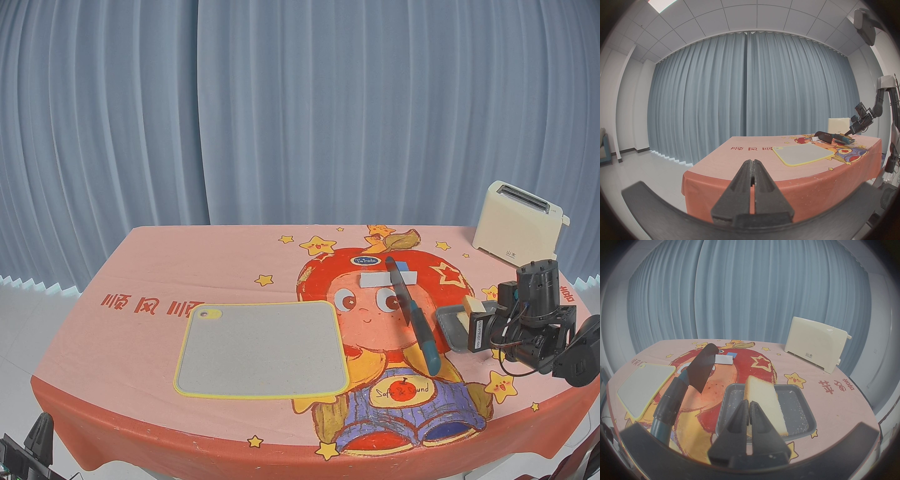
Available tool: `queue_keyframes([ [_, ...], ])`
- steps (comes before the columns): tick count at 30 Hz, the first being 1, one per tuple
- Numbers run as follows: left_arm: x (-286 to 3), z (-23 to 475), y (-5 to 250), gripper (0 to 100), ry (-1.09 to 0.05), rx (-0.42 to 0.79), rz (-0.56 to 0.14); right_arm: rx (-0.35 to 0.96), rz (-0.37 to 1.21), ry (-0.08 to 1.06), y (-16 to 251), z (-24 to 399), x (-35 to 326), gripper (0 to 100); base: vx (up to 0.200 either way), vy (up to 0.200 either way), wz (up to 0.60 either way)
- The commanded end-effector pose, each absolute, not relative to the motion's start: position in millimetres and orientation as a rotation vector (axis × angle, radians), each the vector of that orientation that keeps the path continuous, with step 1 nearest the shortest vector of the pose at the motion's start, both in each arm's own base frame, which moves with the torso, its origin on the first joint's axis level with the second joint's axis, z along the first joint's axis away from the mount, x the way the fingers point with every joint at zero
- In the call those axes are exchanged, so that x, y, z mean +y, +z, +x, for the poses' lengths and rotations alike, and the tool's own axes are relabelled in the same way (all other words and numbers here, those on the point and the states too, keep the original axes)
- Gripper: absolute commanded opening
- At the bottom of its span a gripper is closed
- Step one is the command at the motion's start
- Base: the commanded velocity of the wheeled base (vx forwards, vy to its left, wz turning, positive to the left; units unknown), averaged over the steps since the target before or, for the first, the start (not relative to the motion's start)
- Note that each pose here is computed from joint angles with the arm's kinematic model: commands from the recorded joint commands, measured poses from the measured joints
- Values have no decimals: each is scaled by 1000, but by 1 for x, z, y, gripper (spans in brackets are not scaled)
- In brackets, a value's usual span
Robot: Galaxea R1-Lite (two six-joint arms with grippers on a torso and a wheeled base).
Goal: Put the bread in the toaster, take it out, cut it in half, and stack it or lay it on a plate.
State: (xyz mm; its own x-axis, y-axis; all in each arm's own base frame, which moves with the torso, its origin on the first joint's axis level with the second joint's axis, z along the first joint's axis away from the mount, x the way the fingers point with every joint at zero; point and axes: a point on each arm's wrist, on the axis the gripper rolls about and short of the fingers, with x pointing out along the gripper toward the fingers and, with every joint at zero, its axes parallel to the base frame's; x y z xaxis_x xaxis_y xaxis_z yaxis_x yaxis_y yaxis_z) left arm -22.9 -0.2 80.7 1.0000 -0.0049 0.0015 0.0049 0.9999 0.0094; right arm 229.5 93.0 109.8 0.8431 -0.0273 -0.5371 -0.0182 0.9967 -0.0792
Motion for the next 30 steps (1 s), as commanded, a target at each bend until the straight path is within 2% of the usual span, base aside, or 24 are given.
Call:
queue_keyframes([
  [1,0,-23,75,0,-5,0,9,570,-86,-5,109,230,93,0,0,0,0],
  [30,0,-23,75,0,-5,0,9,591,-131,3,103,231,94,0,0,0,0],
])
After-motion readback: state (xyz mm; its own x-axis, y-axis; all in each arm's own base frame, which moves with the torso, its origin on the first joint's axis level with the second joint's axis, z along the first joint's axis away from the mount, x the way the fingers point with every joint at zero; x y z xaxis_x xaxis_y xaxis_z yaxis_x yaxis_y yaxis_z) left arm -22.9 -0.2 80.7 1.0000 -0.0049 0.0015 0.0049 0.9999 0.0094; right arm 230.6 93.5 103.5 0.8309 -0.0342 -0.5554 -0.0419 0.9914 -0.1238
